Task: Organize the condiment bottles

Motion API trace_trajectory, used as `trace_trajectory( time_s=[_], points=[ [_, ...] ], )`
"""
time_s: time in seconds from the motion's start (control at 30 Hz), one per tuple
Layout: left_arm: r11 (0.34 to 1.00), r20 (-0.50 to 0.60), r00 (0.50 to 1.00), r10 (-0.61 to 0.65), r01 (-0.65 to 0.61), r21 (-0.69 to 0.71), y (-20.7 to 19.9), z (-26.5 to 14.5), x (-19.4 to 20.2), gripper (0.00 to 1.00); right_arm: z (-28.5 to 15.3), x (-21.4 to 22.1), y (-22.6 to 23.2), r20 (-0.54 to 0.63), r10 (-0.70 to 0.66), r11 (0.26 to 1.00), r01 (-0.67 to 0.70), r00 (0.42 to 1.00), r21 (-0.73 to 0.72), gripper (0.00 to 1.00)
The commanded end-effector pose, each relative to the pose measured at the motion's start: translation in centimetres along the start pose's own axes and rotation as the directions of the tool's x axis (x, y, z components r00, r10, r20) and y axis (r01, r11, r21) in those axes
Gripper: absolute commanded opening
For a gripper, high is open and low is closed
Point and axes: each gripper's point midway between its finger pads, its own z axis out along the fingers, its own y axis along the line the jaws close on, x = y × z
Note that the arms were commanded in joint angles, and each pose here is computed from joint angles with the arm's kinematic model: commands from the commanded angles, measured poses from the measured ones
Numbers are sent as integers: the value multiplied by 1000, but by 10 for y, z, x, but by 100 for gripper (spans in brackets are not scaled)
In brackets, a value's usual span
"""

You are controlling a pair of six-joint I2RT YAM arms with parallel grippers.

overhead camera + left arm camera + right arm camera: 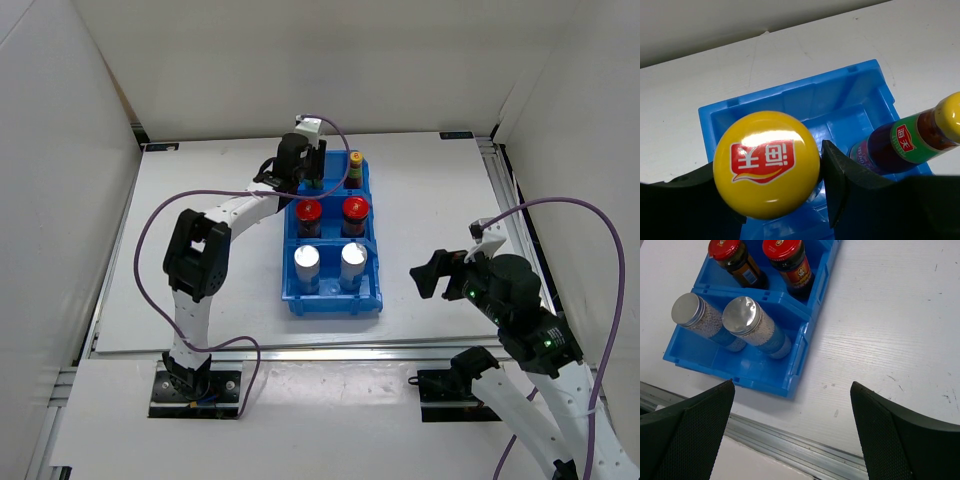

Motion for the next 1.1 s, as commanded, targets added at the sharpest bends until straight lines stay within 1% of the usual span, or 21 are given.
trace_trajectory(
  time_s=[0.0, 0.13, 0.17, 0.23, 0.27, 0.3, 0.33, 0.4, 0.53, 0.63, 0.73, 0.8, 0.87, 0.9, 0.93, 0.97, 1.03, 1.07],
  points=[
    [1000, 188, 982, -13, 13, 1, 0, -9, -64, 24, -2, -6, -2, 16, 11, 1000, -11, 1000, 18, 99],
    [1000, 178, 984, -2, 0, 8, -1, -9, -60, 36, 3, -5, -1, -4, 21, 999, -21, 1000, 25, 99],
    [1000, 178, 984, 7, -9, 6, -1, -9, -60, 44, 3, -5, -1, -4, 21, 999, -21, 1000, 25, 99],
    [1000, 178, 984, 8, -9, 6, -1, -9, -60, 51, 3, -5, -1, -4, 21, 999, -21, 1000, 25, 99],
    [1000, 187, 982, 6, -7, 7, -1, -11, -65, 52, 4, -4, -2, -13, 21, 999, -20, 1000, 28, 99],
    [1000, 179, 984, 17, -18, 5, 0, -11, -60, 59, 4, -4, -2, -13, 21, 999, -20, 1000, 28, 99],
    [1000, 178, 984, 17, -20, 14, -2, -11, -60, 63, 4, -4, -1, -12, 30, 999, -30, 999, 28, 99],
    [1000, 178, 984, 17, -20, 14, -2, -11, -60, 68, 4, -4, -1, -12, 30, 999, -30, 999, 28, 99],
    [998, 161, 986, 51, -54, 17, -5, -11, -51, 69, 4, -5, -3, -9, 30, 999, -30, 1000, 36, 99],
    [998, 170, 984, 61, -63, 6, -8, -14, -53, 70, 2, -4, -3, -9, 30, 999, -30, 1000, 36, 99],
    [998, 179, 982, 59, -57, -15, -4, -17, -58, 77, 0, -5, -3, 0, 39, 999, -39, 999, 33, 99],
    [998, 208, 976, 62, -57, -31, -1, -24, -72, 80, 0, -5, -3, 0, 39, 999, -39, 999, 33, 99],
    [997, 227, 972, 58, -44, -65, 6, -28, -83, 90, 0, -5, -3, 0, 39, 999, -39, 999, 33, 99],
    [996, 247, 967, 62, -44, -78, 9, -36, -94, 98, 0, -5, -2, 0, 50, 998, -50, 999, 33, 99],
    [995, 279, 958, 67, -44, -89, 11, -42, -111, 100, 1, -6, -6, 9, 63, 996, -63, 998, 56, 99],
    [994, 295, 953, 73, -44, -103, 13, -49, -123, 100, 0, -4, -11, 7, 81, 993, -81, 997, 87, 99],
    [993, 360, 931, 67, -28, -111, 17, -78, -170, 100, -3, -14, -17, 28, 108, 984, -111, 994, 141, 99],
    [992, 343, 937, 70, -30, -121, 21, -89, -176, 100, -3, -19, -20, 41, 107, 980, -112, 993, 163, 99]
  ],
)
